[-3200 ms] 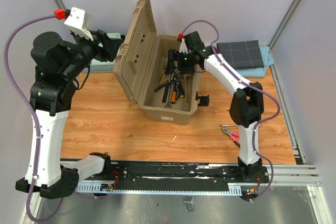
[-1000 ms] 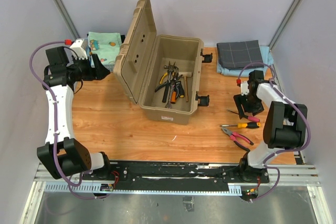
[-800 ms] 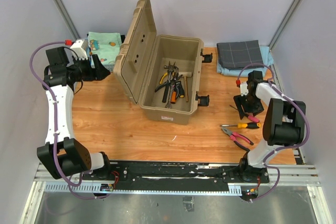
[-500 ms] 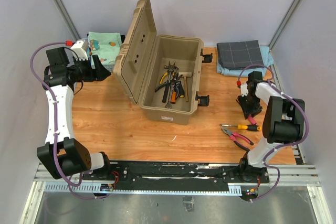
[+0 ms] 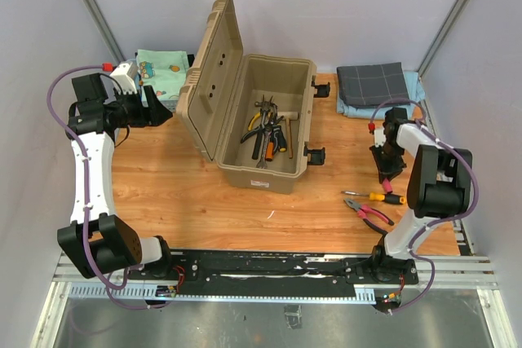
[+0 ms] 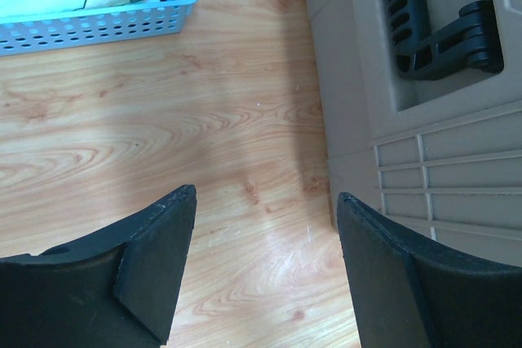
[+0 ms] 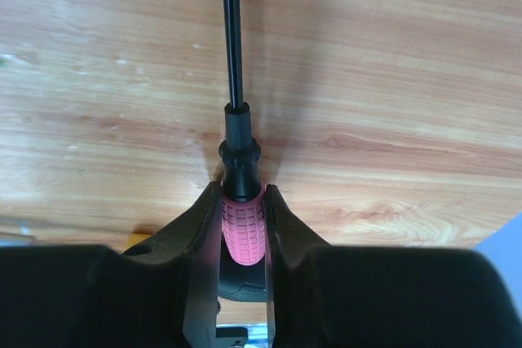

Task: Pack the tool kit
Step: Pick up the screwdriver from the center of the board.

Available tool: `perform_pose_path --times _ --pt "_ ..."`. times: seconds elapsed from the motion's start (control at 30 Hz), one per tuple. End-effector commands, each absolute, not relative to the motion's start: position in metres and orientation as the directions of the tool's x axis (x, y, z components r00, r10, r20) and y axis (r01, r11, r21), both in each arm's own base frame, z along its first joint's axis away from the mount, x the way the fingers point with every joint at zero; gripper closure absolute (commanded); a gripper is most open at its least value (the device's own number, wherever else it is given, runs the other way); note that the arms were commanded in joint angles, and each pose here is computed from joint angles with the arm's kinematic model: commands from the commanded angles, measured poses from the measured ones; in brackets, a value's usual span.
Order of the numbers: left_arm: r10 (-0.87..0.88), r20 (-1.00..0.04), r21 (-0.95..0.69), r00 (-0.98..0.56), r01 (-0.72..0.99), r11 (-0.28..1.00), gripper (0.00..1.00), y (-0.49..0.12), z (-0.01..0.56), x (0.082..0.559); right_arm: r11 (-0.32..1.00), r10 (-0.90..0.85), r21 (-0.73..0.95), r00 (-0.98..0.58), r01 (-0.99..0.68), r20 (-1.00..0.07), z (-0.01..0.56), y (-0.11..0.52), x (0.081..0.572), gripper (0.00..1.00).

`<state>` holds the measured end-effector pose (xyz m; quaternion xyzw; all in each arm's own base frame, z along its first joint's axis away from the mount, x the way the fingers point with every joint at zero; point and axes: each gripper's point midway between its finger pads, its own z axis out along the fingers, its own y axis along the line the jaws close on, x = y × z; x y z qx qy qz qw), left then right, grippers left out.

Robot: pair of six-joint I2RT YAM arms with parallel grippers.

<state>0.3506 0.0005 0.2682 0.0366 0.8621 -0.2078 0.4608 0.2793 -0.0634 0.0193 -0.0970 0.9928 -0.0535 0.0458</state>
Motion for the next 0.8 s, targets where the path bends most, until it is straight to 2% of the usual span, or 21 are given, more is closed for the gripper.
perform_pose_path --times 0.0,0.17,0.37,0.5,0.77 --pt "-0.119 -0.827 -0.319 -0.549 0.284 0.904 0.26 -0.005 0.282 0.350 0.992 -0.126 -0.060 -0.951 -0.113 -0.281 0.063 -0.054 0.314 0.99" --pt "-0.117 -0.831 -0.317 -0.543 0.290 0.903 0.26 -0.005 0.285 0.350 0.995 -0.091 -0.005 -0.880 -0.100 -0.466 0.147 -0.044 0.353 0.99" --pt "-0.131 -0.835 -0.323 -0.534 0.283 0.903 0.27 -0.005 0.288 0.351 0.968 0.064 0.224 -0.747 -0.116 -0.662 0.234 0.014 0.385 0.99" --pt "-0.154 -0.841 -0.337 -0.519 0.279 0.899 0.27 -0.007 0.294 0.352 0.950 0.048 0.244 -0.683 -0.195 -0.729 0.266 0.079 0.394 0.99" --pt "-0.160 -0.843 -0.344 -0.513 0.286 0.894 0.27 -0.010 0.298 0.349 0.919 0.077 0.293 -0.609 -0.264 -0.789 0.300 0.190 0.393 0.99"
